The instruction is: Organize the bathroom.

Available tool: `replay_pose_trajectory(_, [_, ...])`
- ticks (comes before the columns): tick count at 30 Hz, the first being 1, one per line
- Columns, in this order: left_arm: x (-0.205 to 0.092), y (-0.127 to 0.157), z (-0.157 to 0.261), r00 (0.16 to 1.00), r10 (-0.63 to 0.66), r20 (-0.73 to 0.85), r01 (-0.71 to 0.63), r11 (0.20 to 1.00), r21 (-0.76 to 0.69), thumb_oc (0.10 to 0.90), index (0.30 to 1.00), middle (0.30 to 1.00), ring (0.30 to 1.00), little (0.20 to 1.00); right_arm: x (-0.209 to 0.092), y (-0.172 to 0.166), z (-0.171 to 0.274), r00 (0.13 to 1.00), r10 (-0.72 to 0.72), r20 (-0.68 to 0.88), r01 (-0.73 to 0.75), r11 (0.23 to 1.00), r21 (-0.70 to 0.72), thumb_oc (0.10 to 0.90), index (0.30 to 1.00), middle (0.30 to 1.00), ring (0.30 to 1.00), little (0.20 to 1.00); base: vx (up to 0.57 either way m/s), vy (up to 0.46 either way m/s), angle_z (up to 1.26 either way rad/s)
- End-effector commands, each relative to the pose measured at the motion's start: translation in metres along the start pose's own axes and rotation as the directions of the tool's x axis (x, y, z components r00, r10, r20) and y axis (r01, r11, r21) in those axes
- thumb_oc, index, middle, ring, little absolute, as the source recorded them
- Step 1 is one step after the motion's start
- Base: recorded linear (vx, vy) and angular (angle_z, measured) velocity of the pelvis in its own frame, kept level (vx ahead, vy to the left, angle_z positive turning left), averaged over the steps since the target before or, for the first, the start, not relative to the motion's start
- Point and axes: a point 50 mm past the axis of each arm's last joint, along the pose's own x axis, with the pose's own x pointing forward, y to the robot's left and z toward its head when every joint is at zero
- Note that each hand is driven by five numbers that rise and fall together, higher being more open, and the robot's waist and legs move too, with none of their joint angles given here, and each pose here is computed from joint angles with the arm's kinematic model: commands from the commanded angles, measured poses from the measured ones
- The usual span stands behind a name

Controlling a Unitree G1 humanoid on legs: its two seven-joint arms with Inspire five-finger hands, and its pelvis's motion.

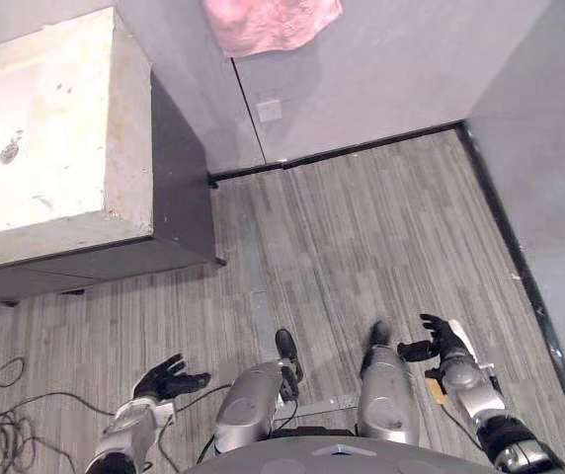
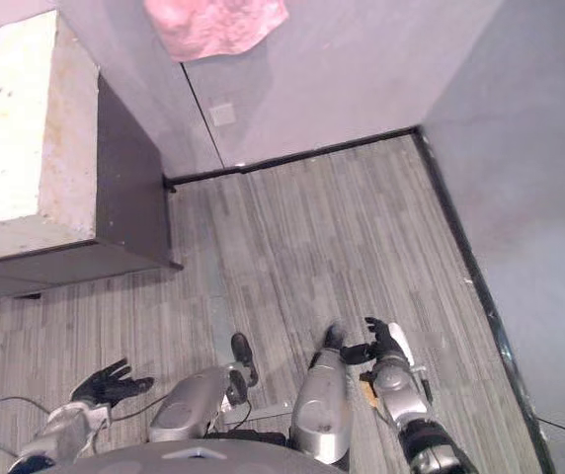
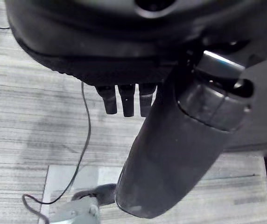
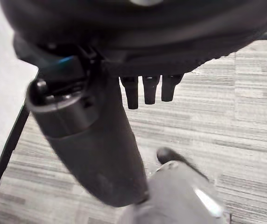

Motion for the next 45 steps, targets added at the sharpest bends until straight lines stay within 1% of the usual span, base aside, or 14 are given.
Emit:
replay_pose_trajectory(1, [-0.002, 0.013, 0.017, 0.998, 0.021, 0.055, -0.024, 0.998, 0.050, 0.800, 0.900, 0.900, 0.900, 0.900, 0.011, -0.024, -0.001, 0.995, -0.094, 0.008, 0.095, 0.992, -0.077, 0.800, 0.900, 0.900, 0.900, 0.900, 0.00, -0.072, 0.44])
replay_pose_trajectory(9, [0.005, -0.009, 0.019, 0.998, -0.051, 0.026, 0.049, 0.997, 0.066, 0.800, 0.900, 0.900, 0.900, 0.900, 0.012, -0.028, -0.005, 0.992, -0.122, -0.010, 0.121, 0.989, -0.080, 0.800, 0.900, 0.900, 0.900, 0.900, -0.01, 0.082, 0.13])
replay_pose_trajectory(15, [0.008, -0.022, 0.021, 0.996, -0.087, 0.027, 0.084, 0.993, 0.085, 0.800, 0.900, 0.900, 0.900, 0.900, 0.015, -0.041, -0.006, 0.984, -0.177, -0.015, 0.176, 0.983, -0.059, 0.800, 0.900, 0.900, 0.900, 0.900, -0.03, 0.429, 0.54])
replay_pose_trajectory(18, [0.008, -0.032, 0.020, 0.995, -0.091, 0.042, 0.088, 0.994, 0.067, 0.800, 0.900, 0.900, 0.900, 0.900, 0.020, -0.053, 0.014, 0.979, -0.201, 0.030, 0.203, 0.976, -0.075, 0.800, 0.900, 0.900, 0.900, 0.900, -0.04, 0.625, 0.09])
replay_pose_trajectory(24, [0.010, -0.029, 0.030, 0.992, -0.119, 0.038, 0.113, 0.983, 0.145, 0.800, 0.900, 0.900, 0.900, 0.900, 0.016, -0.052, 0.006, 0.978, -0.207, 0.010, 0.207, 0.976, -0.069, 0.800, 0.900, 0.900, 0.900, 0.900, 0.04, 0.420, 0.20])
replay_pose_trajectory(27, [0.002, -0.008, 0.013, 0.999, -0.048, -0.002, 0.047, 0.983, 0.178, 0.800, 0.900, 0.900, 0.900, 0.900, 0.014, -0.040, 0.012, 0.990, -0.133, 0.042, 0.137, 0.983, -0.122, 0.800, 0.900, 0.900, 0.900, 0.900, 0.13, 0.184, -0.16])
replay_pose_trajectory(29, [-0.001, 0.000, 0.003, 1.000, -0.010, -0.017, 0.012, 0.988, 0.154, 0.800, 0.900, 0.900, 0.900, 0.900, 0.014, -0.037, 0.014, 0.994, -0.094, 0.053, 0.100, 0.985, -0.144, 0.800, 0.900, 0.900, 0.900, 0.900, 0.08, 0.107, -1.42])
replay_pose_trajectory(30, [-0.003, 0.005, 0.000, 1.000, 0.005, -0.018, -0.001, 0.984, 0.176, 0.800, 0.900, 0.900, 0.900, 0.900, 0.012, -0.036, 0.011, 0.995, -0.084, 0.051, 0.090, 0.986, -0.140, 0.800, 0.900, 0.900, 0.900, 0.900, 0.06, 0.029, -1.02])
replay_pose_trajectory(32, [-0.003, 0.009, 0.003, 1.000, 0.014, -0.010, -0.012, 0.987, 0.162, 0.800, 0.900, 0.900, 0.900, 0.900, 0.012, -0.032, 0.007, 0.996, -0.071, 0.048, 0.077, 0.986, -0.145, 0.800, 0.900, 0.900, 0.900, 0.900, -0.01, -0.028, -0.14])
replay_pose_trajectory(35, [0.003, -0.001, 0.018, 1.000, -0.019, 0.022, 0.016, 0.992, 0.123, 0.800, 0.900, 0.900, 0.900, 0.900, 0.014, -0.027, -0.001, 1.000, -0.023, -0.005, 0.023, 0.994, -0.108, 0.800, 0.900, 0.900, 0.900, 0.900, 0.01, -0.088, 0.53])
replay_pose_trajectory(36, [0.003, -0.005, 0.019, 0.999, -0.041, 0.020, 0.039, 0.993, 0.115, 0.800, 0.900, 0.900, 0.900, 0.900, 0.014, -0.022, 0.000, 0.999, 0.047, -0.002, -0.047, 0.998, -0.033, 0.800, 0.900, 0.900, 0.900, 0.900, -0.03, -0.039, 0.42])
replay_pose_trajectory(38, [0.004, -0.010, 0.016, 0.999, -0.051, 0.004, 0.050, 0.984, 0.170, 0.800, 0.900, 0.900, 0.900, 0.900, 0.012, -0.013, 0.006, 0.994, 0.099, 0.037, -0.101, 0.993, 0.057, 0.800, 0.900, 0.900, 0.900, 0.900, 0.03, -0.024, -0.01])
replay_pose_trajectory(40, [0.005, -0.011, 0.010, 0.999, -0.048, -0.016, 0.049, 0.991, 0.127, 0.800, 0.900, 0.900, 0.900, 0.900, 0.011, -0.006, 0.004, 0.990, 0.138, 0.035, -0.141, 0.988, 0.070, 0.800, 0.900, 0.900, 0.900, 0.900, 0.02, 0.001, -0.11])
replay_pose_trajectory(45, [0.004, -0.011, -0.007, 0.997, -0.035, -0.074, 0.046, 0.989, 0.143, 0.800, 0.900, 0.900, 0.900, 0.900, 0.008, 0.004, -0.014, 0.979, 0.205, 0.004, -0.205, 0.977, 0.064, 0.800, 0.900, 0.900, 0.900, 0.900, 0.02, 0.023, 0.01])
